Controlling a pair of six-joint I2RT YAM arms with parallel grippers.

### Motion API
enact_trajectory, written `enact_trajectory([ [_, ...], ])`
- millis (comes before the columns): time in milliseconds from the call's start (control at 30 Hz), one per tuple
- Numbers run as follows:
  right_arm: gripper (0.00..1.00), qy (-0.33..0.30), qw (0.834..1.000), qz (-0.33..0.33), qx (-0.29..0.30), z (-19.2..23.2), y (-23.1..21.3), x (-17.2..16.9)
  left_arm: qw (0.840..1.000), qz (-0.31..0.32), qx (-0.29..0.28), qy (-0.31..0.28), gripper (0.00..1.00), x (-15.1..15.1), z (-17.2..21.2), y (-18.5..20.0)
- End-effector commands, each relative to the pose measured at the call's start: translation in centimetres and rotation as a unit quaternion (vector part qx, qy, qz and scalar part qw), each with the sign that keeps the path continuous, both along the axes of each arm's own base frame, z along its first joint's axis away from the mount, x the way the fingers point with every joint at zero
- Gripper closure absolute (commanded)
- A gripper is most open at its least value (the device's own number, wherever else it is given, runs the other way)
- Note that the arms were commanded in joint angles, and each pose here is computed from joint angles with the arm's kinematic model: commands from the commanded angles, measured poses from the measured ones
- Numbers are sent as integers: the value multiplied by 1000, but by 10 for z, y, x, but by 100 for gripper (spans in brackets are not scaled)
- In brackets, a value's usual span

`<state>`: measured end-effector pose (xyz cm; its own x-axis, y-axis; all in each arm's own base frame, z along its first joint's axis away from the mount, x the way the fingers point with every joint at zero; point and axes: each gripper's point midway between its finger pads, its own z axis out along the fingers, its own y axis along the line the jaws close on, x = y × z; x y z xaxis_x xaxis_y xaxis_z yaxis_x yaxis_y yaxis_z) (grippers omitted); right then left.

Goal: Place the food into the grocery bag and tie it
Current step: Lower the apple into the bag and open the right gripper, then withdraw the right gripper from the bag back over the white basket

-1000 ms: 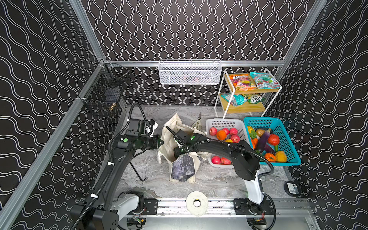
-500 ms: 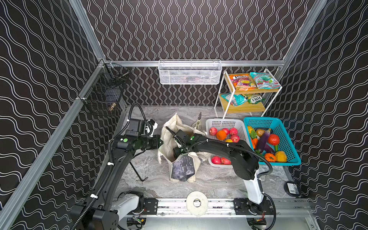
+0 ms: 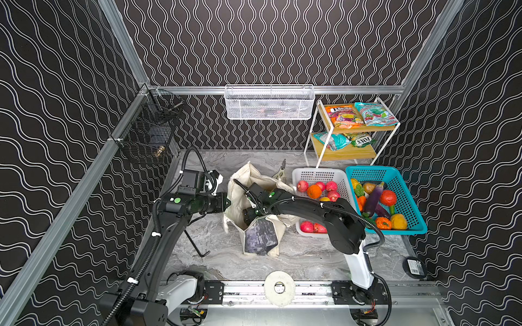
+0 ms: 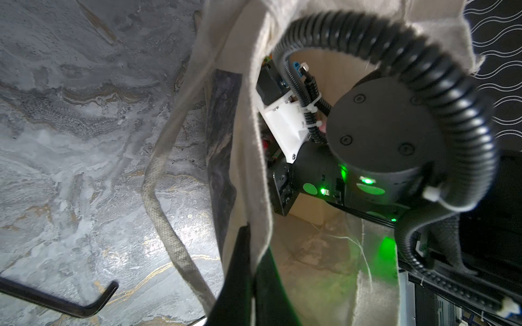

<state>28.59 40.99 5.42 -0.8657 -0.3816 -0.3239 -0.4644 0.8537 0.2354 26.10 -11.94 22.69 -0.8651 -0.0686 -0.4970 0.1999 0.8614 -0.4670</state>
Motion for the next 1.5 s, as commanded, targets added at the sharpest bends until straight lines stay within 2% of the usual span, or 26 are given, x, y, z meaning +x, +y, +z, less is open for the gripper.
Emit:
enact_trajectory([
  [0, 5, 7, 998, -11, -61, -10, -28, -2, 1000, -12, 5, -9, 100, -2, 0, 0],
  [33, 1, 8, 998, -10, -57, -7, -26, -3, 1000, -12, 7, -9, 100, -3, -1, 0],
  [267, 1, -1, 999, -14, -30, 27, -18, 0, 1000, -12, 6, -5, 100, -4, -5, 0],
  [633, 1, -59, 997, -21, 43, 126, -5, 8, 1000, -21, 7, -2, 100, -1, -8, -2],
  [800, 1, -95, 994, -26, 58, 167, -9, 12, 1000, -22, 6, -4, 100, -2, -7, -2],
  [967, 1, -134, 989, -36, 55, 200, -21, 18, 1000, -25, 7, -6, 100, -3, -4, -2],
  [1000, 1, -150, 985, -38, 69, 220, -26, 16, 1000, -24, 8, -5, 100, -3, -5, -1],
  [1200, 1, -214, 972, -50, 86, 268, -50, 18, 1000, -16, 3, -5, 100, -4, -4, -1],
  [1367, 1, -270, 954, -84, 96, 304, -90, 22, 1000, -5, 6, -10, 100, -2, -2, 2],
  [1467, 1, -273, 946, -130, 114, 317, -125, 31, 1000, -5, 19, -4, 100, 0, -4, 4],
])
